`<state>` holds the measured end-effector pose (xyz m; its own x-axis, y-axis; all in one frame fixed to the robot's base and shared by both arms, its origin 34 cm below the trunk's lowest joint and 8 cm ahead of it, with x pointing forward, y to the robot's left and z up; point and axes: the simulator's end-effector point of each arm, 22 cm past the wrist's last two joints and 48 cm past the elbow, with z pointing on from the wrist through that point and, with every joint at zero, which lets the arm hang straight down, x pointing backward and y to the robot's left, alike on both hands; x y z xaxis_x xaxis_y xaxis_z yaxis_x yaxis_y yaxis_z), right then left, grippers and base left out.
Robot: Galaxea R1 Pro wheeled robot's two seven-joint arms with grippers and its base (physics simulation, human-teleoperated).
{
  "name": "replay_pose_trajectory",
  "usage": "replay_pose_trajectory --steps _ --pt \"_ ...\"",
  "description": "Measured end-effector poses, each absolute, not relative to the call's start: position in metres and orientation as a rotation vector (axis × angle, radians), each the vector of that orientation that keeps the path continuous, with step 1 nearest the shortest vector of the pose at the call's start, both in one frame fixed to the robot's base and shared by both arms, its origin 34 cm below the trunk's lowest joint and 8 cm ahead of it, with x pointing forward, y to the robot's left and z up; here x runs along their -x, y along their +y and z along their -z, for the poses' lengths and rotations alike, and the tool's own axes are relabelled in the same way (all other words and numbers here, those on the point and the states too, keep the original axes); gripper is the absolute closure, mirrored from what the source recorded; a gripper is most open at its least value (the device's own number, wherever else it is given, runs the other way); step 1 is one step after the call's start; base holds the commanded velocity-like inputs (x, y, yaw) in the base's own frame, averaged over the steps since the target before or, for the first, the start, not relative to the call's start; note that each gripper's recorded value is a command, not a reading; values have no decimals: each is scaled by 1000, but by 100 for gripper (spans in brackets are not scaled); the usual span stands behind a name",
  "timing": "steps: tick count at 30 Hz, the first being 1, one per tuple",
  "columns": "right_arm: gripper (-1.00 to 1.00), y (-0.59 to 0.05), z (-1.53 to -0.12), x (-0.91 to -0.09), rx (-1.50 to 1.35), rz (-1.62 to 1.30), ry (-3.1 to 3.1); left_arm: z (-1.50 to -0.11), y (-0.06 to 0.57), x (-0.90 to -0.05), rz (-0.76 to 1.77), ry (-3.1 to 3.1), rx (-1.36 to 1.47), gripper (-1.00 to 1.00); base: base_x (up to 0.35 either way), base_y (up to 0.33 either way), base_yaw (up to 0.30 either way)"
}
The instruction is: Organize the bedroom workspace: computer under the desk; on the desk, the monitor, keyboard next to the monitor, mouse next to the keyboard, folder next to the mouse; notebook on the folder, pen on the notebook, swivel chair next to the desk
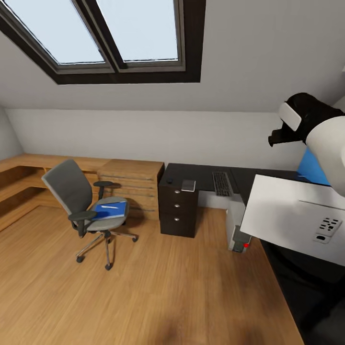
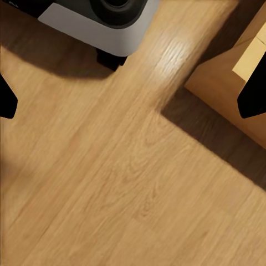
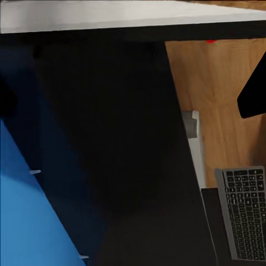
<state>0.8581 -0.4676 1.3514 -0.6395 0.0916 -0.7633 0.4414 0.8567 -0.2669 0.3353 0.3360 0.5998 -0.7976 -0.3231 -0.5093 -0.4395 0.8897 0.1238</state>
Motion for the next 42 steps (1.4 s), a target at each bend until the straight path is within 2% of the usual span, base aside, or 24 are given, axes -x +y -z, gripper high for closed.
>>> replay_pose_trajectory --steps 10,20,26,42 --pt "-100 -470 -1320 -850 -392 495 2324 -600 335 -335 -323 2568 555 -100 18 0 0" --pt "-100 -474 -1291 -841 -401 438 2400 -600 336 -336 -324 2563 561 -100 249 0 0" --pt "-100 -501 -1243 -825 -445 477 2471 -600 336 -334 -327 2565 571 -100 20 0 0" --pt "-100 -507 -1184 -810 -448 504 2559 -600 336 -334 -327 2565 571 -100 0 0 0"
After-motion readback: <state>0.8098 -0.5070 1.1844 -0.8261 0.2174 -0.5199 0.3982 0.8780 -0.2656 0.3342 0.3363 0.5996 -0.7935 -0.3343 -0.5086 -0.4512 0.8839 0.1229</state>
